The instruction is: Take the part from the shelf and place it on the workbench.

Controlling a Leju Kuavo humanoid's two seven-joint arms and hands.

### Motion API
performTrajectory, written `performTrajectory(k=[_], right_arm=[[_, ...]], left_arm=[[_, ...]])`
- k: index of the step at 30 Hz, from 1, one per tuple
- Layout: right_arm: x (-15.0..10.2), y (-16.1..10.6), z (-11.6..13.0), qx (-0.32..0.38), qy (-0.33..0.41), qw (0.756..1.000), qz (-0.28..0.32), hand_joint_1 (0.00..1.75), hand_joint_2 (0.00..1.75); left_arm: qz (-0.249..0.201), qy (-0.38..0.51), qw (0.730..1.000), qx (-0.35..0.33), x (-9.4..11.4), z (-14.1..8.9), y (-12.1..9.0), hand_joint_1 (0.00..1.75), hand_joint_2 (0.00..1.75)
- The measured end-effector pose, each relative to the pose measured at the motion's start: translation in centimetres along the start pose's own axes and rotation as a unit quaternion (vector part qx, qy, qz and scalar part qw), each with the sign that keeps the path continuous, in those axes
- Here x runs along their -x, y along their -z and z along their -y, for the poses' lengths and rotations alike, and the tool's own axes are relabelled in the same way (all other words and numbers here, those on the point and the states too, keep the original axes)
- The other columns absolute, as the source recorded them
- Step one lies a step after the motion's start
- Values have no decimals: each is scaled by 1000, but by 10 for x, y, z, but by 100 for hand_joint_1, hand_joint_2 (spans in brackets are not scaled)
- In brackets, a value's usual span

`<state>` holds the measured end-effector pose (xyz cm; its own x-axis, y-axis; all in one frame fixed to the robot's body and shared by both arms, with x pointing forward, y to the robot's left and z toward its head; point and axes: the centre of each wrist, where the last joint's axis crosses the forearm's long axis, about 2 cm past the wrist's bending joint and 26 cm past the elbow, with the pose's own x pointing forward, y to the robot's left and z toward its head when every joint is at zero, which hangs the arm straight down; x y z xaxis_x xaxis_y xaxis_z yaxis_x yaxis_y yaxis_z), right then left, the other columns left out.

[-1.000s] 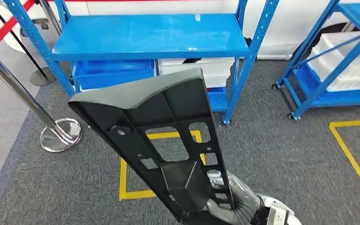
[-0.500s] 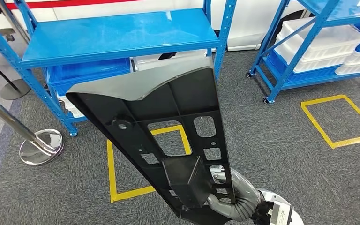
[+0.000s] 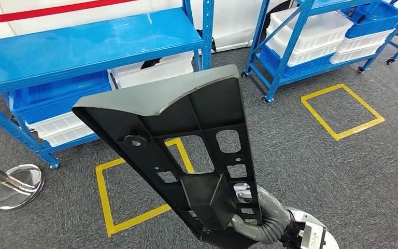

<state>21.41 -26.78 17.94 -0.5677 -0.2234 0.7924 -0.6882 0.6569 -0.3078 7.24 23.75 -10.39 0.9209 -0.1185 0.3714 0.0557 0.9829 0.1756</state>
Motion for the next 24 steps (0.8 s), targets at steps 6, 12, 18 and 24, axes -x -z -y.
performTrajectory(k=[6,12,18,24], right_arm=[[0,-2,1,3,-1,1000,-2,175,175],[0,-5,1,5,3,1000,-6,175,175],[0,-7,1,6,2,1000,-9,175,175],[0,-7,2,-1,7,1000,-10,175,175]], left_arm=[[-2,1,1000,2,0,2,-1,0,175],[-16,8,1000,4,7,3,-2,0,175],[-17,11,1000,1,6,1,-2,0,175],[-6,24,1000,-7,2,-2,0,0,175]])
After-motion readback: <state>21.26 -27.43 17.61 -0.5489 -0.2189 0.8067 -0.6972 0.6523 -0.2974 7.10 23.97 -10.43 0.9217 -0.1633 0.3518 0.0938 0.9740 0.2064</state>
